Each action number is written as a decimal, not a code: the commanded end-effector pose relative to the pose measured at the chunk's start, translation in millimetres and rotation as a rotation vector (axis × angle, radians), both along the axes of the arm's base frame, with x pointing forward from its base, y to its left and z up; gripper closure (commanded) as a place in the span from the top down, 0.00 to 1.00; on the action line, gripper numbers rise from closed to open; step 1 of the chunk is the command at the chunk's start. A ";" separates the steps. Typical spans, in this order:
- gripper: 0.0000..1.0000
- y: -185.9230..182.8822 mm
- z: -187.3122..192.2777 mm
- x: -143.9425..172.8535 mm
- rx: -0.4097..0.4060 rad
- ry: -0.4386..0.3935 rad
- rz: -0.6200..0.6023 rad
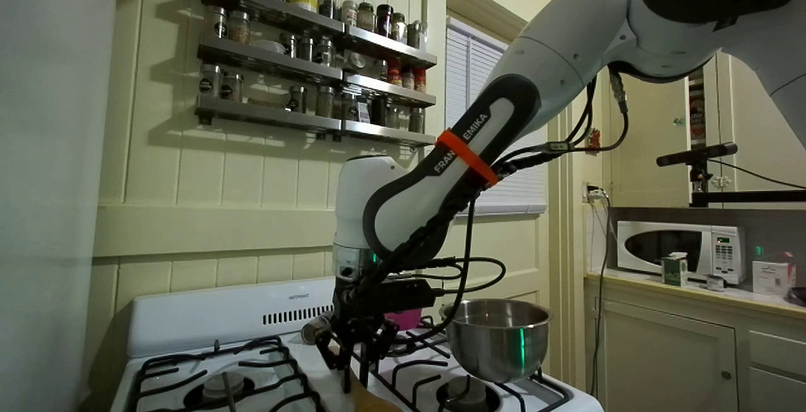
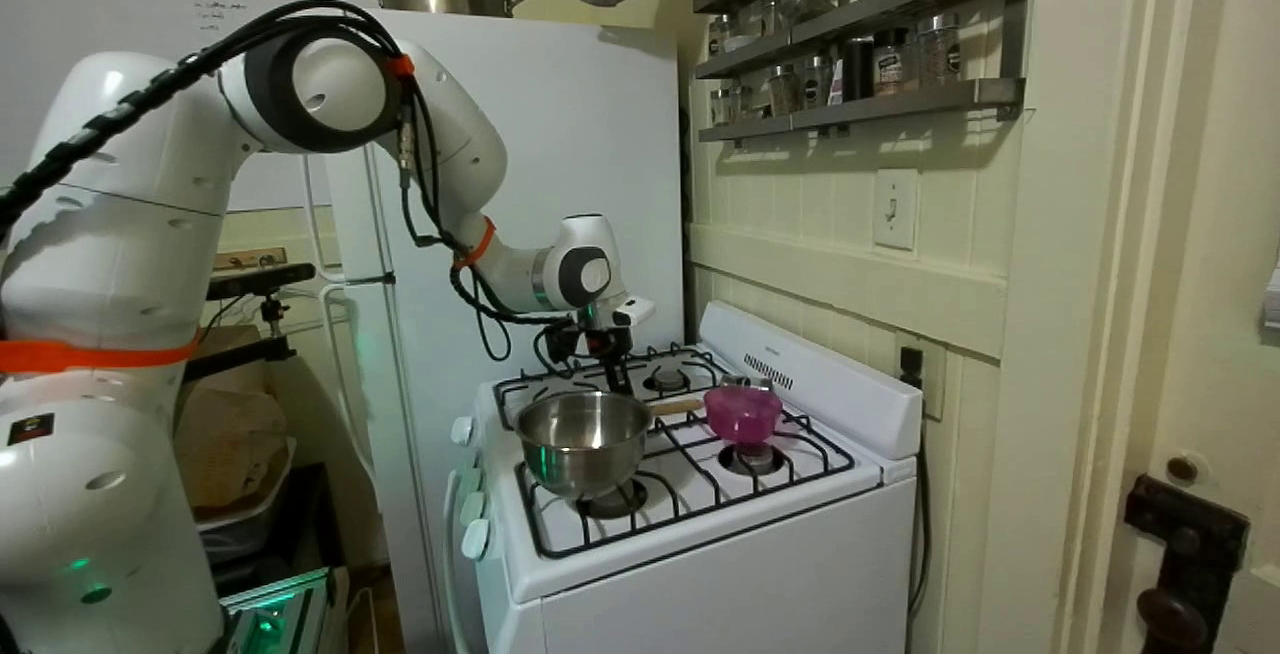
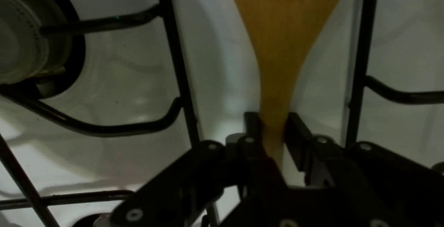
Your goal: Pick up the wooden spatula, then move it around the inside of the bowl
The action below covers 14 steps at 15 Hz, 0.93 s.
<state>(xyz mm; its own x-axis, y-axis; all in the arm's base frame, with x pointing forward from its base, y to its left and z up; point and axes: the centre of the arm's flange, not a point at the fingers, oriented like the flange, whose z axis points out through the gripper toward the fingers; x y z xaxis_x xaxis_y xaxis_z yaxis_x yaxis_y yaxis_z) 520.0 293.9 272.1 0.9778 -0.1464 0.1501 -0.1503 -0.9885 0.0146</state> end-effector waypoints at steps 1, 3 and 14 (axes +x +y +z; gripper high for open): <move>0.61 -4.1 2.4 -4.6 0.017 -0.014 0.014; 0.74 -3.6 14.5 -4.0 0.025 -0.041 0.019; 1.00 3.5 142.4 -42.0 0.143 -0.242 0.010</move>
